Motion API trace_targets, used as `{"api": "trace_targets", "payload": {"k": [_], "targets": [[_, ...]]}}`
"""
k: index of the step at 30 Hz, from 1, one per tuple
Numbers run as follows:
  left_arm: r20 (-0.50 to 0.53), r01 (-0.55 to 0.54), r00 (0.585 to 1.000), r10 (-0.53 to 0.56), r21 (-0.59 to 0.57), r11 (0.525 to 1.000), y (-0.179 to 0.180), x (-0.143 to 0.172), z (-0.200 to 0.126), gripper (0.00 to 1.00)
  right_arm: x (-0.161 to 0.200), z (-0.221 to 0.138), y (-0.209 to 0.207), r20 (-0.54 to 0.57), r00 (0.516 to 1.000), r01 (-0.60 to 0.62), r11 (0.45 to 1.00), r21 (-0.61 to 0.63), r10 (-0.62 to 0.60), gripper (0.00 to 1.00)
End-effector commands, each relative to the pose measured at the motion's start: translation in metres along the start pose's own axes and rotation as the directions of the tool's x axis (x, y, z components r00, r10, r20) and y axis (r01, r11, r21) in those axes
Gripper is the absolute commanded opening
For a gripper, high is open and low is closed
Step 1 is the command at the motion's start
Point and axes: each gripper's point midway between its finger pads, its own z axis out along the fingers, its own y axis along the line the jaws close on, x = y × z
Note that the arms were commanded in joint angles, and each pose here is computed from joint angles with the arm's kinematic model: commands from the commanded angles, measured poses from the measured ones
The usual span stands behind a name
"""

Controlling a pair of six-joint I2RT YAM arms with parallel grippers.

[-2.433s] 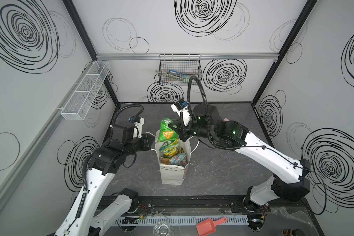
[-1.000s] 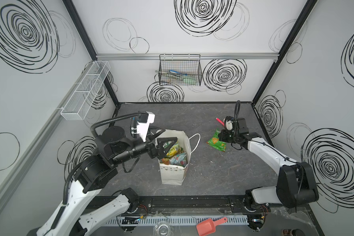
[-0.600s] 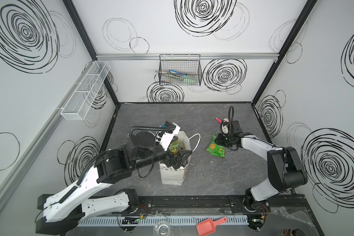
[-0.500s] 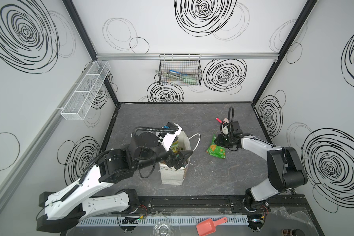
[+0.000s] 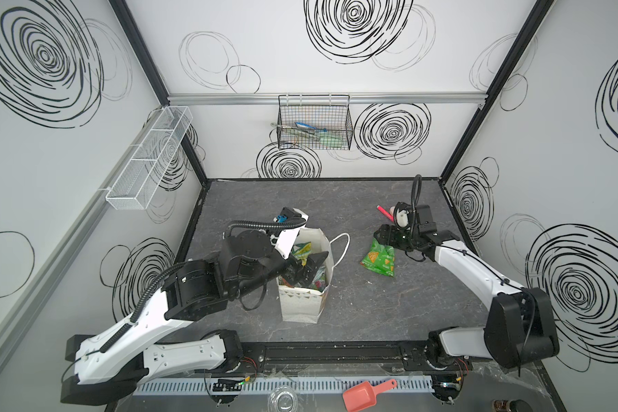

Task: Take the snacks out of the paper bag
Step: Place the snack at the middle-right of the table, then pick up the snack from the paper bag.

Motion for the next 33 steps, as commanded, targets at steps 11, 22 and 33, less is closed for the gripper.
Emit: {"api": "trace_targets", "payload": {"k": [11,22,33], "targets": [[0.139,0.263,0.964,-0.225,-0.399,0.878,0.121,-0.006,-0.054,0.96,-0.088,-0.150,0.172,0.401,0.895,0.341,0.881,-0.329,-0.196,0.99],[0.088,0.398,0.915,-0.394,-0.364,0.842,0.147,0.043,-0.026,0.93,-0.050,-0.171,0.281,0.371,0.828,0.552,0.723,-0.416,-0.419,0.98],[0.058,0.429,0.898,-0.436,-0.338,0.838,0.154,0.066,-0.021,0.35,0.028,-0.163,0.355,0.333,0.647,0.758,0.533,-0.375,-0.686,0.95]]}}
